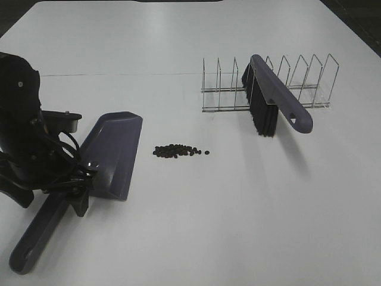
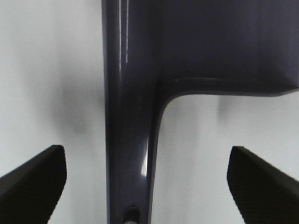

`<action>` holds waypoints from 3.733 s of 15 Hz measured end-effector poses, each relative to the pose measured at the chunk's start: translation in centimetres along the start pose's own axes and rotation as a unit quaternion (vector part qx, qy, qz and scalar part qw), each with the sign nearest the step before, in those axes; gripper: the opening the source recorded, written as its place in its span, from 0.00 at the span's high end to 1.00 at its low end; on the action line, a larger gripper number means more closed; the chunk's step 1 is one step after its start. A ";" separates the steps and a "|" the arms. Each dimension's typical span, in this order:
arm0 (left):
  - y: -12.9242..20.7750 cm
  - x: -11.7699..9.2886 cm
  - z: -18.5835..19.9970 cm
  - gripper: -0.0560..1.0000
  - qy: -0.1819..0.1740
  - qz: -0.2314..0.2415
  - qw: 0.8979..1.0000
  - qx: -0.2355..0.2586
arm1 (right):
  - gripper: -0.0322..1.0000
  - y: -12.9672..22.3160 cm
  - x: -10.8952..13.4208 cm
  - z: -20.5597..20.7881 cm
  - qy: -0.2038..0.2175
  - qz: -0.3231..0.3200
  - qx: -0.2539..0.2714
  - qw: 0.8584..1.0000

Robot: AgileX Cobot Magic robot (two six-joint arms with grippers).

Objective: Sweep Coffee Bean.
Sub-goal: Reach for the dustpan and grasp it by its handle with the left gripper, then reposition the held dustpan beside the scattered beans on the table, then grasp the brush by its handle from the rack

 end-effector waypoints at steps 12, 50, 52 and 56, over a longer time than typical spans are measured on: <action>-1.5 0.4 -2.1 0.39 -0.013 -0.021 0.999 -0.030 | 0.35 0.0 0.0 0.0 0.000 0.000 0.000 1.000; -3.0 3.3 2.2 0.61 -0.159 -0.285 0.941 -0.088 | 0.35 -20.1 5.5 -13.2 0.052 0.012 0.200 0.978; -3.0 3.3 2.2 0.61 -0.159 -0.285 0.941 -0.088 | 0.35 -22.5 6.1 -17.6 0.061 0.015 0.236 0.970; -3.0 3.3 2.2 0.61 -0.161 -0.287 0.940 -0.087 | 0.36 -24.1 6.6 -23.8 0.070 0.014 0.272 0.960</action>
Point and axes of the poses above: a point on each arm's last joint axis where the gripper is mounted, z pointing back along that axis away from the gripper, x along the wrist's bending axis when the last joint is at zero, y = z × x, the point moved 4 cm from there along -z, pointing out along that axis toward the gripper, and after that the axes turned 11 degrees about -z, right-handed, at the moved point
